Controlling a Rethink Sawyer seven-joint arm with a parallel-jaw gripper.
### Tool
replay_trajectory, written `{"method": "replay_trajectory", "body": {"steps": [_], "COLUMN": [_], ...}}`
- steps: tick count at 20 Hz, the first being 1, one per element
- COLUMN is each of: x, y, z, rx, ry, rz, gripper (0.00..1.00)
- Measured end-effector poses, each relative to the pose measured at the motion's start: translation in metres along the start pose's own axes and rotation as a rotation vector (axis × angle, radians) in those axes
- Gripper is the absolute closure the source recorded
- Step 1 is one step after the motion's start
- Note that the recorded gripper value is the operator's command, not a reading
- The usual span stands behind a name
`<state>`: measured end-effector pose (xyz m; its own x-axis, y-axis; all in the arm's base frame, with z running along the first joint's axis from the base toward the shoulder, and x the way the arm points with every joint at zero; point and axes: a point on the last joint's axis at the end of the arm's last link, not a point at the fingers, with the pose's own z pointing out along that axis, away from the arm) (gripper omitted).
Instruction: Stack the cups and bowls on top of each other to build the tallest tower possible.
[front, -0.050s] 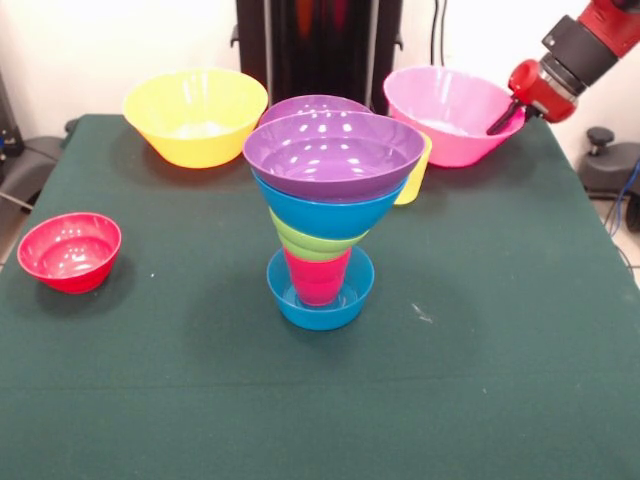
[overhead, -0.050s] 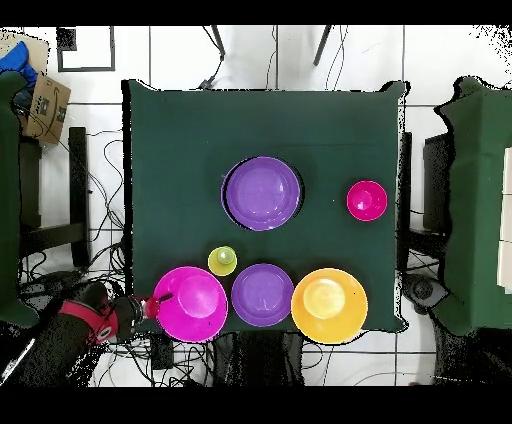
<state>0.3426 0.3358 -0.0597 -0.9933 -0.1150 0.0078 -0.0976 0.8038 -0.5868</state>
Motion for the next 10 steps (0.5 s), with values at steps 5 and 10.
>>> {"method": "replay_trajectory", "body": {"steps": [5,10], "x": [-0.019,-0.053], "y": [-0.004,-0.025], "z": [-0.013,-0.041], "rx": [-0.052,-0.117], "ry": [0.018,0.031], "rz": [0.059,0.141], "gripper": [1.00,1.00]}}
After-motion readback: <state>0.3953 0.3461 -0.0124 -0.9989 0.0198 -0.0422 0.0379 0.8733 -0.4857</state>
